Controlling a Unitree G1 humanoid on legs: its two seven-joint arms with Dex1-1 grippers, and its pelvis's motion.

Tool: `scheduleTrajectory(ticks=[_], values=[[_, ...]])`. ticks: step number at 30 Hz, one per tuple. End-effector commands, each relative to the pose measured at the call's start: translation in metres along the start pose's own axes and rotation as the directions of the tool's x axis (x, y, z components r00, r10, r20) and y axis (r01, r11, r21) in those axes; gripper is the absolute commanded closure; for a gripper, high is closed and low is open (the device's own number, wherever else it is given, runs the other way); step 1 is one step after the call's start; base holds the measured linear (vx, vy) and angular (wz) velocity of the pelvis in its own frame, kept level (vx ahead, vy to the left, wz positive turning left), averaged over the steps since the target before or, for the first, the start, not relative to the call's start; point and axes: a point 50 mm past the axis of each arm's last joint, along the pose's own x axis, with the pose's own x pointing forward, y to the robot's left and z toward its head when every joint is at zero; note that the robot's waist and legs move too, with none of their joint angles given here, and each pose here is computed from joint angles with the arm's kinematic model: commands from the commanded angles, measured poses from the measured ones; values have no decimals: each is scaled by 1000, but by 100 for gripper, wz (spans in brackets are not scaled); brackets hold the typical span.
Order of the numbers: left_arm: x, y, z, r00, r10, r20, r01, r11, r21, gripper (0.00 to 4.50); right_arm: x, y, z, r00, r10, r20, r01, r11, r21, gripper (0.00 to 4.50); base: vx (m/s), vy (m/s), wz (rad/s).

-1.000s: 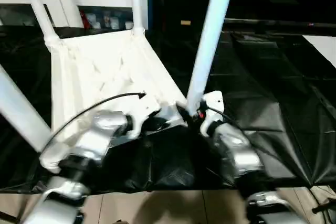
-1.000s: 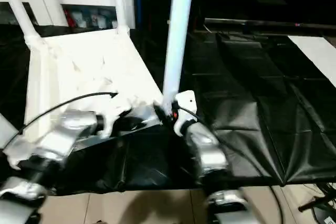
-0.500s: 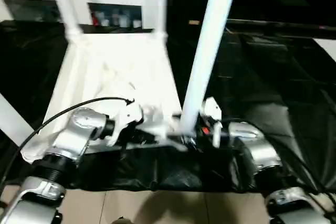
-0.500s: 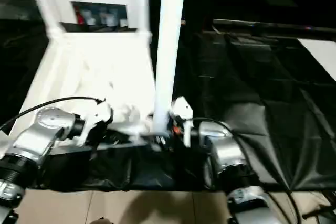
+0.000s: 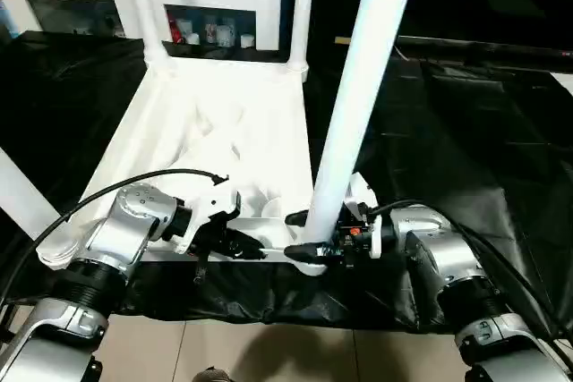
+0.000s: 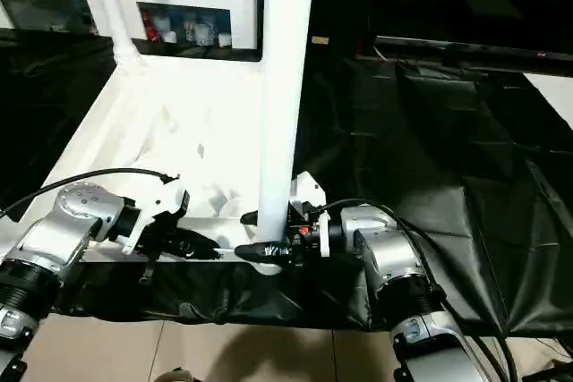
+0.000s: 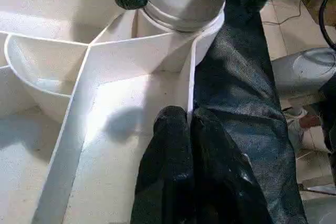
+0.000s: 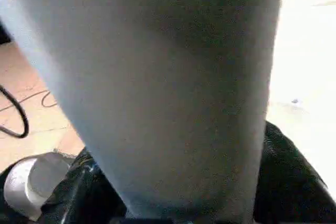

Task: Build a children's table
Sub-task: Rotate leg to tighten

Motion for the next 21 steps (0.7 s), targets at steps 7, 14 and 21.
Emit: scheduleTrajectory(ticks=[7,14,21], values=[[20,20,25,945,305,115,-301,952,-53,450,21,-21,-2,881,-466,88,465,885,33,238,0,0,0],[50,14,35,900,408,156,-393,912,-119,450,30,-30,-8,626,-773,104,763,634,128,250,0,0,0],[66,7,37,900,406,159,-396,914,-95,450,43,-29,-3,559,-815,151,810,576,111,184,0,0,0]])
